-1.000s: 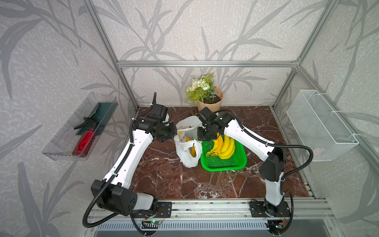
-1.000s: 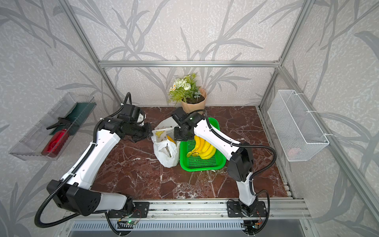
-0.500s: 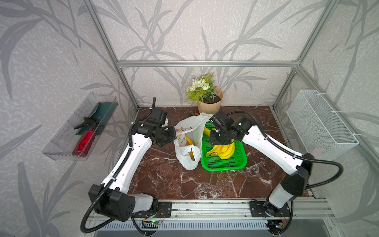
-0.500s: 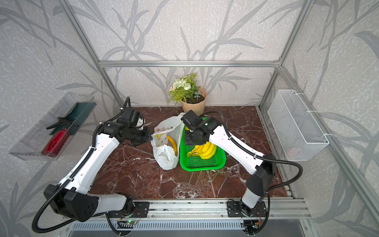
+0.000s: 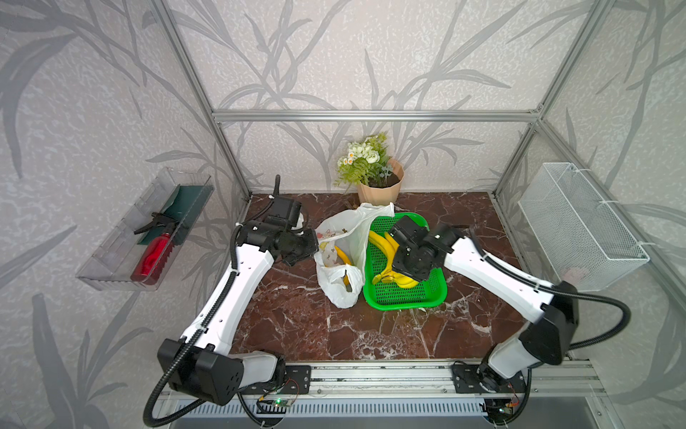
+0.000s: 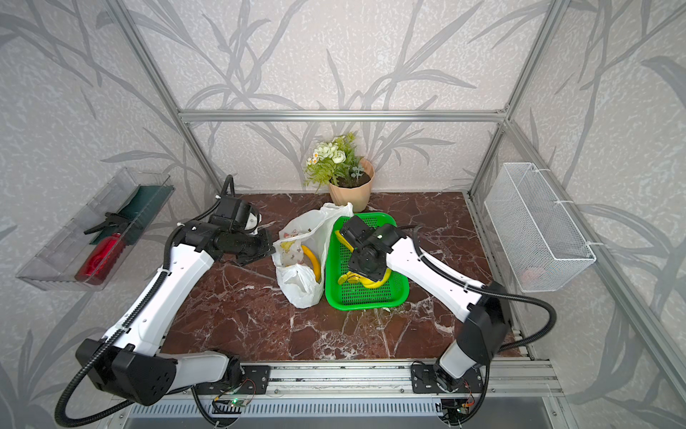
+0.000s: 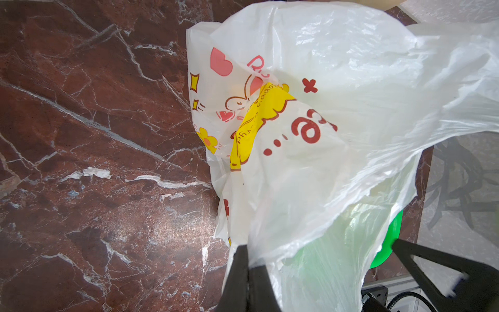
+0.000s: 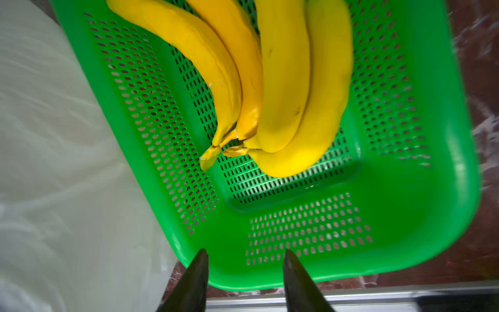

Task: Place the banana into a plastic bag & tie a knot
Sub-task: Adjust the plastic bag at the center of the board, then pick up the banana from the basket.

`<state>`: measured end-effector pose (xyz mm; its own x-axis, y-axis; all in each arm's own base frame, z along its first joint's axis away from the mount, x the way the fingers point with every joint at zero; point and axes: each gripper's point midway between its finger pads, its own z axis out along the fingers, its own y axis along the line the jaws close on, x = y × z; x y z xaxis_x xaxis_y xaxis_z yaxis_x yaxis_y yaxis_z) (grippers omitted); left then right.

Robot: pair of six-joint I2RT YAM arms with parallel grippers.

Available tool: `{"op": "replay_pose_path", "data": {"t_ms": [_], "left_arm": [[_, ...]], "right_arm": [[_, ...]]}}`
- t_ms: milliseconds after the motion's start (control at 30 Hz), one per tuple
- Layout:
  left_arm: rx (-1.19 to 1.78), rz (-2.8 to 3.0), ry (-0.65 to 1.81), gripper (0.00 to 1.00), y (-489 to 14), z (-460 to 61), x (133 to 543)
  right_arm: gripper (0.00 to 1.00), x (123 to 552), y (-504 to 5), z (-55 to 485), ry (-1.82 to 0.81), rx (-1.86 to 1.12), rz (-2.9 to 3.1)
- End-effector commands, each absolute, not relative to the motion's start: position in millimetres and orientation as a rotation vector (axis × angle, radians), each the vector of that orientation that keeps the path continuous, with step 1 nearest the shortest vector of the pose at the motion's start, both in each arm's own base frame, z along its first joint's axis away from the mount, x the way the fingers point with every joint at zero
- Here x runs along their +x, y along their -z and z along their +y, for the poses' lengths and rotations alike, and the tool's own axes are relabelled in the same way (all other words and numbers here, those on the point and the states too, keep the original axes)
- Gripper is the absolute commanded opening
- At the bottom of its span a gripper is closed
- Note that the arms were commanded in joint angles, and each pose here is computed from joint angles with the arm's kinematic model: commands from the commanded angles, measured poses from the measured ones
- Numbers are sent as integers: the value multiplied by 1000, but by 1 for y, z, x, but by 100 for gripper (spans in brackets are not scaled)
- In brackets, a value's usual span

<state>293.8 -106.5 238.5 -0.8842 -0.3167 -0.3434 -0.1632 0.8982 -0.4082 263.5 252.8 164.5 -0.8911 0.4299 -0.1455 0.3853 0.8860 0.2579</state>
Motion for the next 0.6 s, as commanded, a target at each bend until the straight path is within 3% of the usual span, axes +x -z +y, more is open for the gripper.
{"op": "replay_pose_path", "data": {"t_ms": [0,333,567], "left_arm": [[-341,2651,511,0,-239,-104,285],[-349,2646,536,0,-236,-106,284],[-337,2649,542,0,-235,-107,282]], "right_arm": [[44,258,-136,276,-382,934,2891],[44,274,-81,305,-351,1253,2777],[45,294,-70,314,-358,1288,2710]]}}
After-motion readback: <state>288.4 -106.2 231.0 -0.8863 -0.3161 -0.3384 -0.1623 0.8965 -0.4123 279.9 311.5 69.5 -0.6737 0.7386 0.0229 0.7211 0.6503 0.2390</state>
